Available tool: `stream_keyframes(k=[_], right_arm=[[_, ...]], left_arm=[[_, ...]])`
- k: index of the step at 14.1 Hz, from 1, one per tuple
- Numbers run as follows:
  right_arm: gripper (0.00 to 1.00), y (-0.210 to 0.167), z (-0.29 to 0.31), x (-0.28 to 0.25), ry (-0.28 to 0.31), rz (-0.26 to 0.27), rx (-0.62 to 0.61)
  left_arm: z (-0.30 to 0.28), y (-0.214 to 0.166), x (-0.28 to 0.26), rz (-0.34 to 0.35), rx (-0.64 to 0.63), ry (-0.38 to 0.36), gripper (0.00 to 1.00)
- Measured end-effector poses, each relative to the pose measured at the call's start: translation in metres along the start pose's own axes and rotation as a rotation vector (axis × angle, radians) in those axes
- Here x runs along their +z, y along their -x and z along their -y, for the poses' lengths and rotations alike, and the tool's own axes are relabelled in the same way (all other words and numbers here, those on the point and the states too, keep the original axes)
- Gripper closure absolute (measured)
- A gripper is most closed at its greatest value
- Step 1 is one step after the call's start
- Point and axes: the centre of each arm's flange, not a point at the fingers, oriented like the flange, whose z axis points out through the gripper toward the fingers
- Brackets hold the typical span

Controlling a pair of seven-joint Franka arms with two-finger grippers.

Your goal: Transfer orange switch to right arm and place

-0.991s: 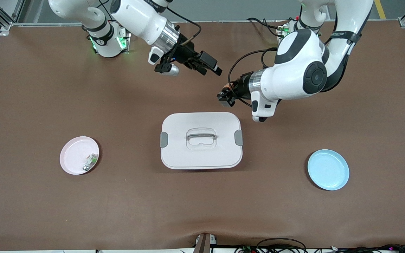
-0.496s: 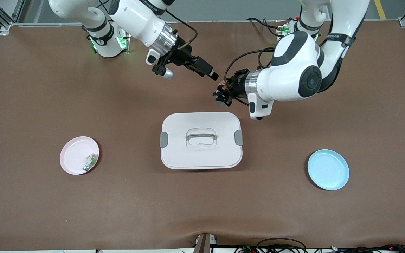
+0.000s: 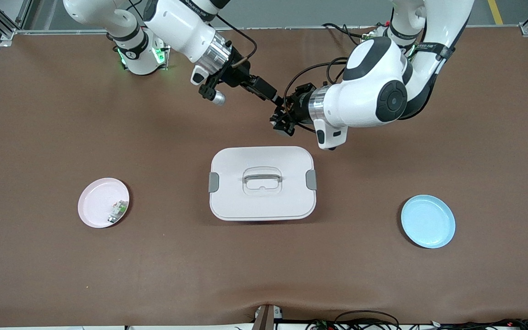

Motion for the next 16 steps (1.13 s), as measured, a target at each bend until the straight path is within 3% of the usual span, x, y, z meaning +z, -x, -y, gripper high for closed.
stream_keyframes(k=[14,16], right_arm=[[0.00,-0.002,-0.012,0.018,0.037,0.000,-0.003],[0.23,-0.002,-0.012,0.018,0.037,0.000,-0.012]], left_arm=[[0.004,0.017,0.017,-0.001,-0.015,-0.040,0.28],[0.004,0.017,0.017,-0.001,-0.015,-0.041,0.28]])
